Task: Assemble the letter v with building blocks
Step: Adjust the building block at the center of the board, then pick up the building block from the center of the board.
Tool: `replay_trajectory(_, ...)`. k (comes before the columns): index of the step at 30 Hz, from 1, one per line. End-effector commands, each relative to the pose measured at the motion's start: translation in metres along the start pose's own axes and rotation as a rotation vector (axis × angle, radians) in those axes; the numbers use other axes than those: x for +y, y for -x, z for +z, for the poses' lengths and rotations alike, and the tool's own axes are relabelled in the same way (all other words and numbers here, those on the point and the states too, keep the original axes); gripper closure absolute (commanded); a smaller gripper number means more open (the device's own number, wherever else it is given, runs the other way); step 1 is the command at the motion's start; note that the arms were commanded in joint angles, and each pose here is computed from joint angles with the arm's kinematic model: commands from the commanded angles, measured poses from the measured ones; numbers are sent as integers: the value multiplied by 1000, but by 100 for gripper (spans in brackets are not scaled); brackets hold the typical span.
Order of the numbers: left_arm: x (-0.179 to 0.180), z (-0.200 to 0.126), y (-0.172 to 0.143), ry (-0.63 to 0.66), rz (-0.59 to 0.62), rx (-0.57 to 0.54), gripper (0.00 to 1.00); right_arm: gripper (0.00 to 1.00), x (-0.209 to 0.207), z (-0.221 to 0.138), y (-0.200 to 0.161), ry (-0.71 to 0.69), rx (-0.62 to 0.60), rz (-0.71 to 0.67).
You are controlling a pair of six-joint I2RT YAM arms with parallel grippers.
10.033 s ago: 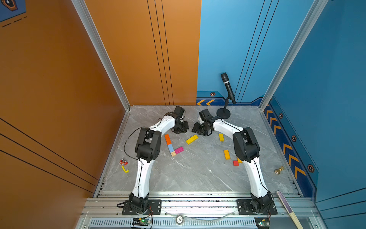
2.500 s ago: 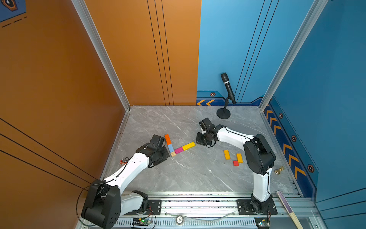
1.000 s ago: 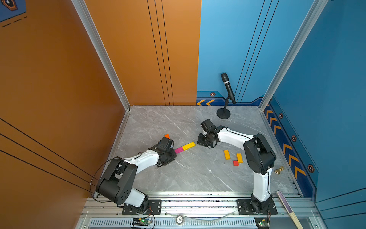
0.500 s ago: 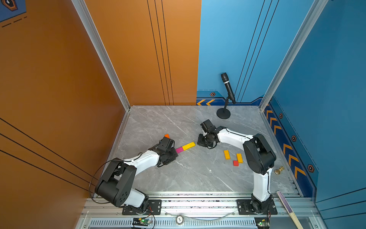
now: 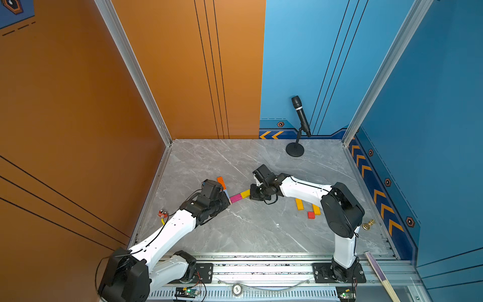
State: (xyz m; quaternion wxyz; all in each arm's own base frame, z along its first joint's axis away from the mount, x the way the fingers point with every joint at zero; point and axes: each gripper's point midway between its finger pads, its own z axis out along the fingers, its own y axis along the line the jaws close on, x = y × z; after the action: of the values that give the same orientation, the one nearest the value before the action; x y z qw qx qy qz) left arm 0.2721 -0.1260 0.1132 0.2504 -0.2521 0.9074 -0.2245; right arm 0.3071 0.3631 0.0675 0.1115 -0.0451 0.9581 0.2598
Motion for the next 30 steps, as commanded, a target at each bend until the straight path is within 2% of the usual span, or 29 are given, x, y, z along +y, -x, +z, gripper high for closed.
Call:
replay_trajectory(1,40,-3,-2,147,-11,34,100,100,21,12,-11,48,38,-62)
replay_trajectory(8,57,9,-6,209,-16,94,100,100,44,18,-17,97,69,-99)
replay_trajectory(13,37,5,11,171,13,53,100,100,24,-11,15,96,4,-61)
replay_trajectory(18,-28,-8,58,76,132,-45,100,100,-25,-83,78,61,-151,3)
replay_trajectory(22,-94,-8,91,-12,234,-77,100,100,-70,-132,107,4,-229,56)
replay_trajectory(26,-149,12,104,-67,323,-48,100,94,-114,-165,120,-43,-285,119)
replay_trajectory(30,-178,43,107,-72,366,9,100,88,-147,-178,122,-92,-309,166)
